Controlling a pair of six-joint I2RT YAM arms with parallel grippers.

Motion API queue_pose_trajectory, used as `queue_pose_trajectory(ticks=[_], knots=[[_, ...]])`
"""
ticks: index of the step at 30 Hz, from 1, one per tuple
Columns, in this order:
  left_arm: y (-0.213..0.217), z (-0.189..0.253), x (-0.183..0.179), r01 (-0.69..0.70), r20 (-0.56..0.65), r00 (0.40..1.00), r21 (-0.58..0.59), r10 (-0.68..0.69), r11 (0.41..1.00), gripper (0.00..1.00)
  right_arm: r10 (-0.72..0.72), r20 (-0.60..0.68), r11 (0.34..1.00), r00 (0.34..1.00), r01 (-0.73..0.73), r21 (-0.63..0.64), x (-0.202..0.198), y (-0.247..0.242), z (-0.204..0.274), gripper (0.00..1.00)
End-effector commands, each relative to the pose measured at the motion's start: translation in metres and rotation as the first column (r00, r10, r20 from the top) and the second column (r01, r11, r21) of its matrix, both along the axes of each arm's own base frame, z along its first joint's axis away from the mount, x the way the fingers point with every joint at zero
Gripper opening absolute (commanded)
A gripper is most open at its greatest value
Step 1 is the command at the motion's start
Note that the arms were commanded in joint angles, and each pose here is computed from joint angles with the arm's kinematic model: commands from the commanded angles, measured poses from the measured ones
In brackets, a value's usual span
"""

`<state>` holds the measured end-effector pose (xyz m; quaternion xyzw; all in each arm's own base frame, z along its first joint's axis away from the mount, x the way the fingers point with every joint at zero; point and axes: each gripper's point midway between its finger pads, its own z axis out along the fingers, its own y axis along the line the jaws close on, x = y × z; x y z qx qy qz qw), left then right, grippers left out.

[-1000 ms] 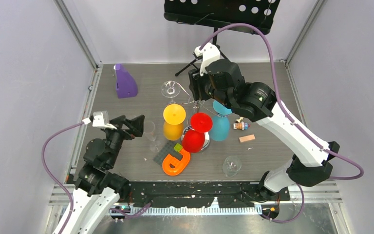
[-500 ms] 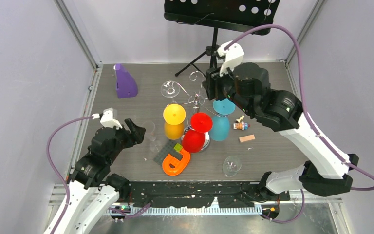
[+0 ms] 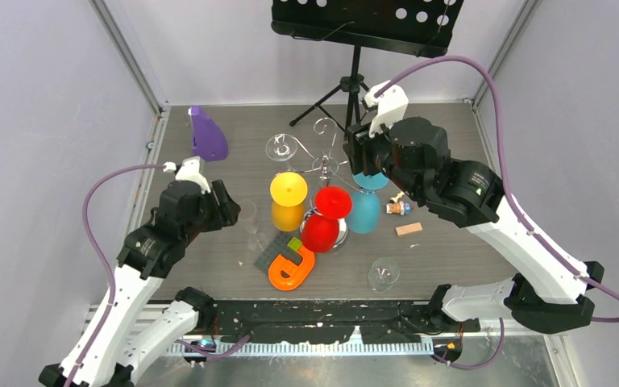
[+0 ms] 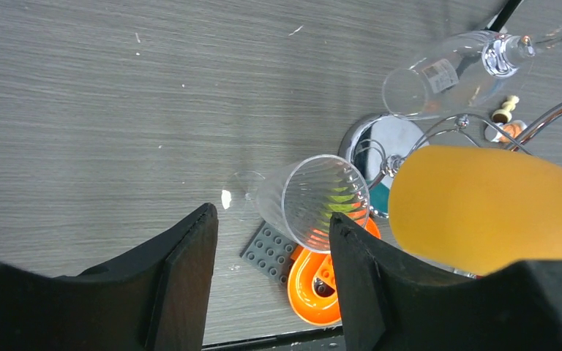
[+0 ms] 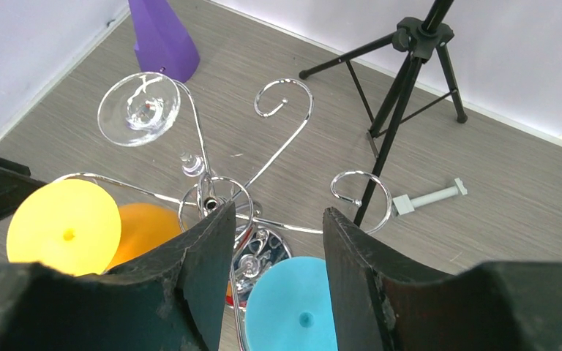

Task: Place the wine glass upside down on the wine glass rack
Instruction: Pick up the wine glass at the center of the board.

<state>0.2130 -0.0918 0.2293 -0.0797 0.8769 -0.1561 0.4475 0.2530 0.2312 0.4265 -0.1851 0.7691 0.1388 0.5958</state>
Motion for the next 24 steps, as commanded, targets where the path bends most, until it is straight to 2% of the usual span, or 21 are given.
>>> queue_pose_trajectory(ticks=[1, 8, 17, 24], knots=[[0.003, 0.005, 0.002, 0.025, -0.050, 0.999, 0.070, -0.021, 0.997, 0.55, -0.024, 0.063, 0.998, 0.998, 0.021, 0.053, -0.004, -0.012, 0.021, 0.54], [0.003, -0.009, 0.005, 0.035, -0.141, 0.990, 0.123, -0.017, 0.992, 0.52, -0.046, 0.080, 0.998, 0.996, 0.042, 0.054, -0.007, -0.025, 0.024, 0.55], [0.001, -0.024, 0.012, 0.053, -0.193, 0.981, 0.173, -0.019, 0.983, 0.49, -0.060, 0.104, 0.996, 0.993, 0.052, 0.076, -0.013, -0.038, 0.033, 0.56], [-0.001, -0.028, 0.019, 0.067, -0.216, 0.976, 0.207, -0.022, 0.976, 0.40, -0.064, 0.119, 0.995, 0.991, 0.054, 0.086, -0.017, -0.046, 0.038, 0.56]])
